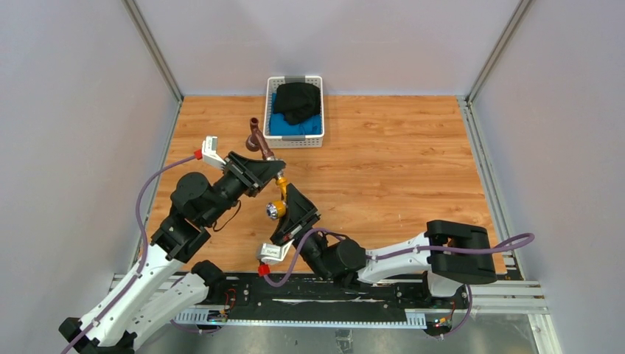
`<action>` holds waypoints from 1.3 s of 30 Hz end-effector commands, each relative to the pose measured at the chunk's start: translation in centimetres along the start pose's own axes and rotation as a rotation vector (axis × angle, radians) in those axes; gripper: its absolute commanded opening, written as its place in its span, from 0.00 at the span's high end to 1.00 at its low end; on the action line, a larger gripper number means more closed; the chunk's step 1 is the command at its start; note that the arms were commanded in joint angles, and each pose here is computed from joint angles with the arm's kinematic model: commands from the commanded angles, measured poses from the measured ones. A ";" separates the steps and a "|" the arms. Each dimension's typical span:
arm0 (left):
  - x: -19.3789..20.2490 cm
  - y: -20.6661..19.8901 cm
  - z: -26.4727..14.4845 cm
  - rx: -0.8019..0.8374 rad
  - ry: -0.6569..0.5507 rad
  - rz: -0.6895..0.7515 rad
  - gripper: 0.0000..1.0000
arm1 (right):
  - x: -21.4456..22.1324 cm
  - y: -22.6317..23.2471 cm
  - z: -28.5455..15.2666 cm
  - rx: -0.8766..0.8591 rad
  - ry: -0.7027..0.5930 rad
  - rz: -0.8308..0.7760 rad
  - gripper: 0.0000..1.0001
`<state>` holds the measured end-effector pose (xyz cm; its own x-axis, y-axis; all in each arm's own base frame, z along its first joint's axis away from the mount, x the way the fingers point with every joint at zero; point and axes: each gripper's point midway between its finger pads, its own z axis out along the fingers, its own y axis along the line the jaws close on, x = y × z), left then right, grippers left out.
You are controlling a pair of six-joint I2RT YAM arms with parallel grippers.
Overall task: Install the water faucets
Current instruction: Install the water faucet onto the adaptor.
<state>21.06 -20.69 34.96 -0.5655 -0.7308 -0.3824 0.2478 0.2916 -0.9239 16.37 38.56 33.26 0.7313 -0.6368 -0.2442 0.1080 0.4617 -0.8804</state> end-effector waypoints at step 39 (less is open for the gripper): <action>-1.4 -4.7 -3.3 0.461 -0.171 0.001 1.00 | 5.5 -3.7 1.2 0.374 0.101 1.608 1.00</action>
<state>21.11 -18.91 36.49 -0.4363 -0.8539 -0.2837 0.4211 0.0849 -0.9031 17.65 38.89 33.11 0.2616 0.3597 -0.8956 -0.6076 0.7824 0.1368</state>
